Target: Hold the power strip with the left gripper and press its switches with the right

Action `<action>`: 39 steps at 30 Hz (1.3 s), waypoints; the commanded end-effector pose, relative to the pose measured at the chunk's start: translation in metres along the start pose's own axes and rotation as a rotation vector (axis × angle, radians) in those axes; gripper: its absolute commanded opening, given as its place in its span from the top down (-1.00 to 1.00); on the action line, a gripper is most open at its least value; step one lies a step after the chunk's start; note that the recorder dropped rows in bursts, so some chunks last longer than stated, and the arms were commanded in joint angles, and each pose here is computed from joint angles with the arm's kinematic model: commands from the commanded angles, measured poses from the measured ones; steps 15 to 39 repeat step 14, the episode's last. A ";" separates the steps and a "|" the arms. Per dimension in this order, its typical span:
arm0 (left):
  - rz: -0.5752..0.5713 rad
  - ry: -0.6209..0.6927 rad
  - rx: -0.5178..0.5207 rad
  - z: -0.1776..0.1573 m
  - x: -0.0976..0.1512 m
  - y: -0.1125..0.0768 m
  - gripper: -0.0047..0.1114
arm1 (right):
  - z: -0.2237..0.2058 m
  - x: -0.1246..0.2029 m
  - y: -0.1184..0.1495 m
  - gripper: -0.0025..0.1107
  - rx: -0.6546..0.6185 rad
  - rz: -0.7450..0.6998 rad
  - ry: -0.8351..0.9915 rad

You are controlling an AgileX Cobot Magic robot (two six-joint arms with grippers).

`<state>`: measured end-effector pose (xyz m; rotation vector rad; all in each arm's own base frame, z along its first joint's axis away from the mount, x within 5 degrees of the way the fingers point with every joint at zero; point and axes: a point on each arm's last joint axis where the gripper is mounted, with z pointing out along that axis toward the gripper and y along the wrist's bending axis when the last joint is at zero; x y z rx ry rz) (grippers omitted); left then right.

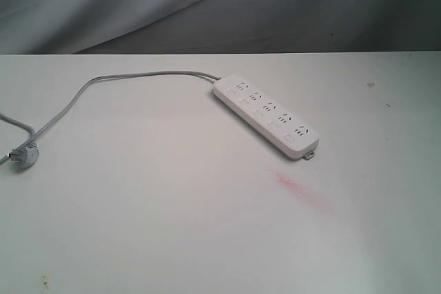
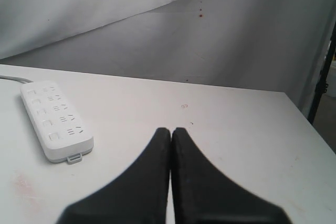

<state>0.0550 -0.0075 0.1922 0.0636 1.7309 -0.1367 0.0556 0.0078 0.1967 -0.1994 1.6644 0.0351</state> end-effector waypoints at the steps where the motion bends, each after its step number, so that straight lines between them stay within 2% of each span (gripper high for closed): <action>1: -0.011 -0.010 -0.001 0.000 0.000 0.000 0.92 | 0.000 0.001 0.000 0.96 0.006 0.004 -0.004; 39: -0.011 -0.010 -0.001 0.000 0.000 0.000 0.92 | 0.000 0.001 0.000 0.96 0.006 0.006 -0.004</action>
